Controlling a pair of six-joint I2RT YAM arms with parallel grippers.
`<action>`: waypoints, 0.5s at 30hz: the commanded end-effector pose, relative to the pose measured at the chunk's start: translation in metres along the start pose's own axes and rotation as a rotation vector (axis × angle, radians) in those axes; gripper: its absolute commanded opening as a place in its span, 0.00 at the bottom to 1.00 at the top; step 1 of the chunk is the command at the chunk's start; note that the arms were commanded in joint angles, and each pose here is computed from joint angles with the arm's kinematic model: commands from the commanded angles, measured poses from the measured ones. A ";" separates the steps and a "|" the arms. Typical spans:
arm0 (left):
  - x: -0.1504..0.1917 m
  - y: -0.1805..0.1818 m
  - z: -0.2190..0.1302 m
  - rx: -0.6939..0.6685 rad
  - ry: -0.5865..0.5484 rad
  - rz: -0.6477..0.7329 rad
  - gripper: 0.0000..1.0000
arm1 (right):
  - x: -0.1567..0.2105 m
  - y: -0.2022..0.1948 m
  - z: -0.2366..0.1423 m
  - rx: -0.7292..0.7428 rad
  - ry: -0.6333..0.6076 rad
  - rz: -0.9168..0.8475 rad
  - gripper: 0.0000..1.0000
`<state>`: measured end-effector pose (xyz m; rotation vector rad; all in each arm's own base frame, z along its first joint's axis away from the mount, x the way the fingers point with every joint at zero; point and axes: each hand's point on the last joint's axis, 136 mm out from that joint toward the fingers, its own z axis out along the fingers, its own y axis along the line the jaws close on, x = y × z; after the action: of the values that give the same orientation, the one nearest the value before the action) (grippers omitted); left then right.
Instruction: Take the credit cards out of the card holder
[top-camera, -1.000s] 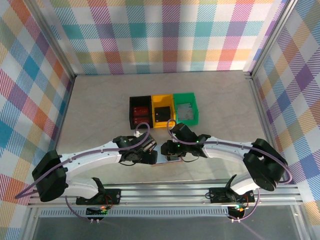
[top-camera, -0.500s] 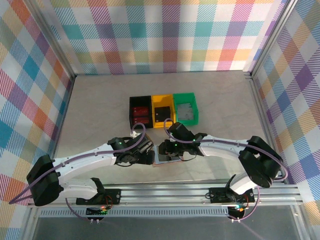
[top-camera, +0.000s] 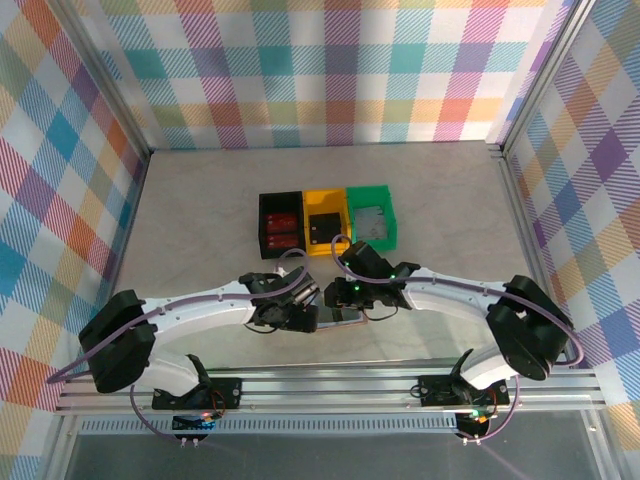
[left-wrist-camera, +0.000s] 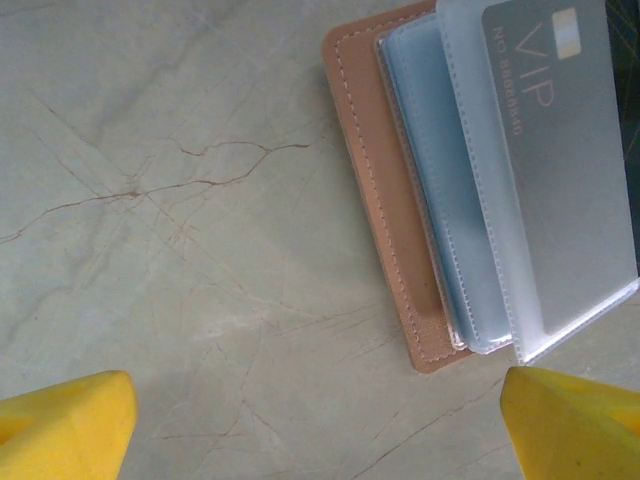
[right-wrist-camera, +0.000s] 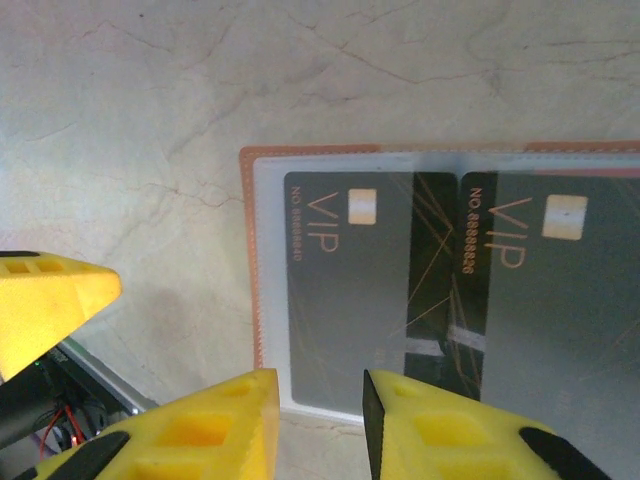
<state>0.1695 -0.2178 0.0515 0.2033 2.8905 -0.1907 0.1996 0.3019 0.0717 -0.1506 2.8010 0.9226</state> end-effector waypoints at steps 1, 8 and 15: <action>-0.006 -0.010 -0.003 0.023 -0.005 -0.025 0.94 | 0.001 -0.017 0.006 0.042 0.013 0.002 0.28; -0.008 -0.008 0.003 -0.009 0.001 -0.036 0.94 | 0.004 -0.026 0.019 0.051 0.046 0.013 0.28; 0.005 0.001 0.021 -0.056 0.054 -0.045 0.94 | 0.006 -0.030 0.026 0.047 0.050 0.019 0.27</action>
<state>0.1712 -0.2202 0.0364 0.1645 2.9346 -0.1288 0.2038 0.2925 0.0356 -0.1111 2.8800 0.8529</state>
